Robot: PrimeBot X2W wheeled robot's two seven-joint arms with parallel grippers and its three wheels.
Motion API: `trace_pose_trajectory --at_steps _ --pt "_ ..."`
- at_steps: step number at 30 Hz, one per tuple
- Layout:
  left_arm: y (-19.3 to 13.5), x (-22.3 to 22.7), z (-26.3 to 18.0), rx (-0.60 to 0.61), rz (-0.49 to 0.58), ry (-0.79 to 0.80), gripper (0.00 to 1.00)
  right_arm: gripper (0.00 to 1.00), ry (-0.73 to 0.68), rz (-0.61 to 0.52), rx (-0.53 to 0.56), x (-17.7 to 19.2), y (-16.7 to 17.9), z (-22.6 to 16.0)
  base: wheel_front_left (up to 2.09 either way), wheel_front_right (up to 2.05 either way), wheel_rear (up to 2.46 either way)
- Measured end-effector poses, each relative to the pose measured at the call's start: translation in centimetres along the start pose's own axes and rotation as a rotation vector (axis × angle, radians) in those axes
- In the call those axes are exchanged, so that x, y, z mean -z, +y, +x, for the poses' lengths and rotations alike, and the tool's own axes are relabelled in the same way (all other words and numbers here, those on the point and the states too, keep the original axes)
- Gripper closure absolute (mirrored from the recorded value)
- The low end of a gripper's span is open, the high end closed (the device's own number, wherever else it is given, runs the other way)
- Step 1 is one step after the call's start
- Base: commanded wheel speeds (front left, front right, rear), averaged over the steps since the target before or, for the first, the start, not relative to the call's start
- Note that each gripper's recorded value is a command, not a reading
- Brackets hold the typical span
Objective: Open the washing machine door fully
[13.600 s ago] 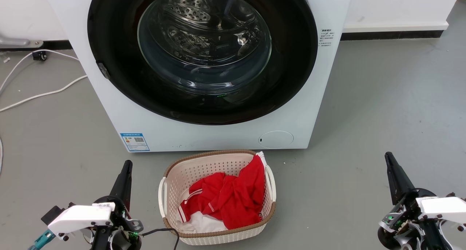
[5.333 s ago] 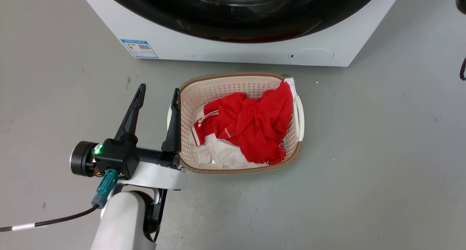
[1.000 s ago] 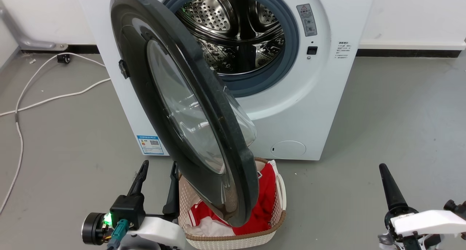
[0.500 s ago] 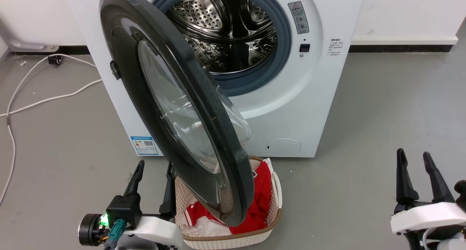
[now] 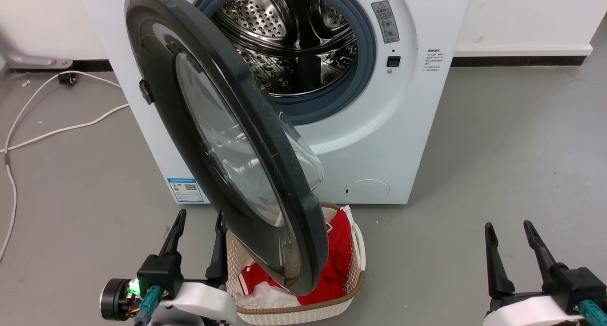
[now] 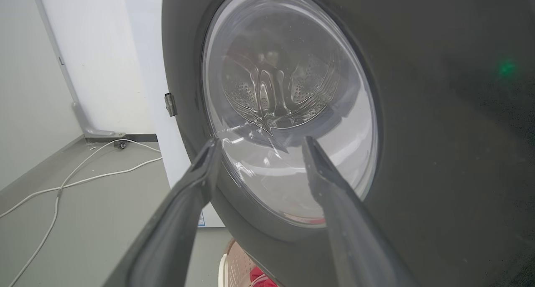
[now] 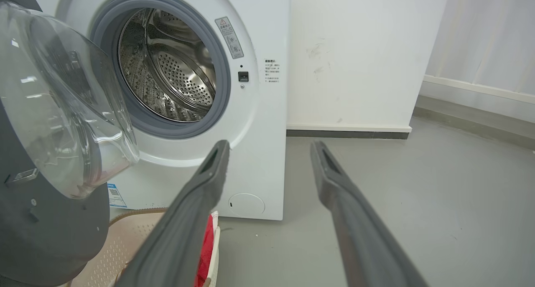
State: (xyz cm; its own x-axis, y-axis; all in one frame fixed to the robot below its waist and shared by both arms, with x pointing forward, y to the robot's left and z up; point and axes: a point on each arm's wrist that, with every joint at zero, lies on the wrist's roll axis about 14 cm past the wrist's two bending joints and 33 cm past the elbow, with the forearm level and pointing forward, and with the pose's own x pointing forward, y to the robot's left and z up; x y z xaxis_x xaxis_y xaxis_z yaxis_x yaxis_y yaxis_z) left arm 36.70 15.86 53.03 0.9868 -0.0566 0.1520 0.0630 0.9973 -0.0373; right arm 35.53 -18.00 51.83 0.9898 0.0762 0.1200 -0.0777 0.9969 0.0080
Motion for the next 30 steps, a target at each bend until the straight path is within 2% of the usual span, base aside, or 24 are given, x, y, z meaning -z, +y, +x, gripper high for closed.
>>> trace_pose_trajectory --at_steps 16,17,18,20,30 --pt "0.13 0.1 -0.04 -0.001 0.003 0.003 0.0 0.0 0.005 0.015 -0.003 0.04 0.29 -0.05 0.0 0.0 0.0" --pt "0.12 0.12 -0.04 0.0 0.003 0.004 0.2 0.0 0.005 0.016 -0.002 0.05 0.27 -0.06 0.0 0.0 0.0" --pt "0.11 0.13 -0.03 0.0 0.002 0.004 0.62 0.0 0.005 0.016 -0.001 0.06 0.25 -0.07 0.0 0.0 0.0" --pt "0.12 0.14 -0.01 0.0 0.001 0.004 1.0 0.0 0.006 0.016 0.0 0.07 0.23 -0.09 0.0 0.0 0.0" --pt "0.08 -0.37 0.15 0.004 -0.014 -0.012 1.0 0.0 0.008 0.023 0.0 0.16 0.27 -0.14 0.0 0.0 0.0"
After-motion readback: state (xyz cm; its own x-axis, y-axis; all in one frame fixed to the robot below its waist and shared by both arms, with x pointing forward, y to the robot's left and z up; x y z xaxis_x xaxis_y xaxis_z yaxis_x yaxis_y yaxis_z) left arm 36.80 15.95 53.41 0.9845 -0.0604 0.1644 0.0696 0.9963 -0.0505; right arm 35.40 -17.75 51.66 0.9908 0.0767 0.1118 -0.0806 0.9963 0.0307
